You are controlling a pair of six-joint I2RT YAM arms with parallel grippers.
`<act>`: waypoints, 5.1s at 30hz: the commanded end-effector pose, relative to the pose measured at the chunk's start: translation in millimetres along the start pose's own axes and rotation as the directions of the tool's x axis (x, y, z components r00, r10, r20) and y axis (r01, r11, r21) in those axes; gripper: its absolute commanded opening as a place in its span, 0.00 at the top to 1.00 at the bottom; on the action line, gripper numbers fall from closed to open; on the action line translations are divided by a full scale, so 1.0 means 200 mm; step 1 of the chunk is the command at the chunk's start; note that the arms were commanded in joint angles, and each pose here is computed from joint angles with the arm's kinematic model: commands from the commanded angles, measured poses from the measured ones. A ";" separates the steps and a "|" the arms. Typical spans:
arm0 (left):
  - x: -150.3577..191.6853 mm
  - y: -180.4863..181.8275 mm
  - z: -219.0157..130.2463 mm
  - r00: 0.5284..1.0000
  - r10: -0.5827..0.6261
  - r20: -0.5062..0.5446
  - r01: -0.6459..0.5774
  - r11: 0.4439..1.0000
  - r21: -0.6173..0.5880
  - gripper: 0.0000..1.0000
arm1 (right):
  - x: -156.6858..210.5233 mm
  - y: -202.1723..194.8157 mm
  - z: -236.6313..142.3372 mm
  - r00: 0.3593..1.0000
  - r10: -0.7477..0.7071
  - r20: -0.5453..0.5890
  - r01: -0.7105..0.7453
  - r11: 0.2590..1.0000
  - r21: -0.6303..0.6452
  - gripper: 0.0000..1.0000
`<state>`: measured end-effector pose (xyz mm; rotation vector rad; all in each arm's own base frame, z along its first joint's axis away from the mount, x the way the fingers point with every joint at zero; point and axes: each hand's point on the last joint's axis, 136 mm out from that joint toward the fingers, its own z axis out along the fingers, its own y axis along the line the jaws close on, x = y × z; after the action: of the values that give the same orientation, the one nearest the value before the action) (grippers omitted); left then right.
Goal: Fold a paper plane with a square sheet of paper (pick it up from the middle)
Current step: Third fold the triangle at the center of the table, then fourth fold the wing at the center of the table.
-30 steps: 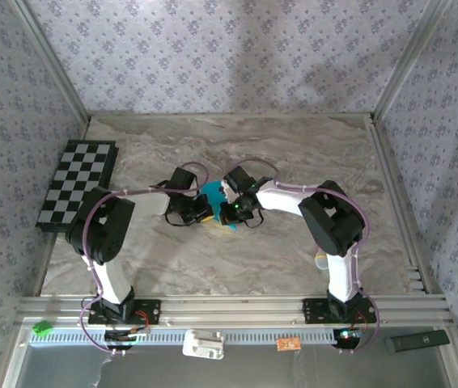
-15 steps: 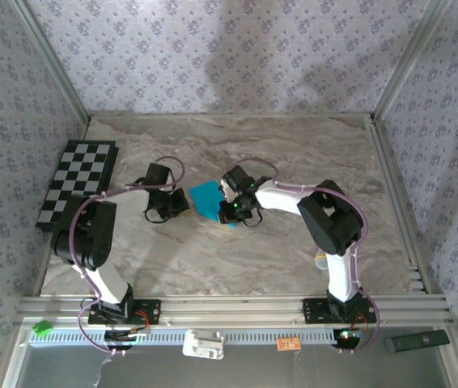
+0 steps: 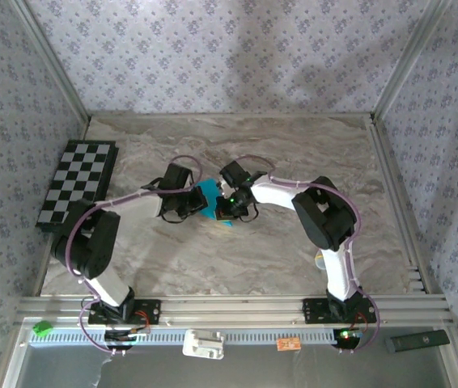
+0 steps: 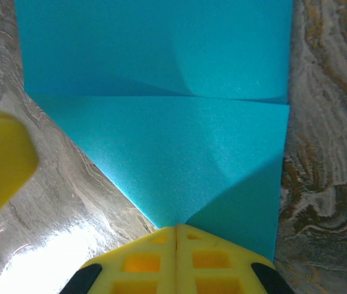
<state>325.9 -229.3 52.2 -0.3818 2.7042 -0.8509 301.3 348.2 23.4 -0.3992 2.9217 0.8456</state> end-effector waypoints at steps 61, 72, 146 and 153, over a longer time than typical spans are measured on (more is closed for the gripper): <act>0.02 0.29 0.17 0.992 0.045 -0.115 -0.069 0.974 -0.215 1.00 | 0.19 -0.10 -0.23 0.990 -0.138 -0.006 0.138 0.990 -0.008 0.93; -0.03 0.19 0.15 0.977 0.165 -0.132 -0.185 0.970 -0.158 1.00 | 0.00 -0.03 -0.10 0.989 -0.144 0.040 0.144 0.989 0.014 0.94; -0.08 0.11 -0.12 0.952 -0.305 0.040 0.301 0.950 0.082 0.52 | -0.26 -0.05 -0.12 0.989 -0.082 0.123 0.075 0.995 0.064 0.78; -0.08 0.11 -0.06 0.948 -0.317 0.012 0.315 0.944 0.095 0.58 | -0.25 -0.12 -0.06 0.993 -0.062 0.102 0.053 0.995 0.087 0.80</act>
<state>325.2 -191.3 46.1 -0.8321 2.6280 -0.9709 353.2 339.1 33.5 -0.4198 2.8009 0.7545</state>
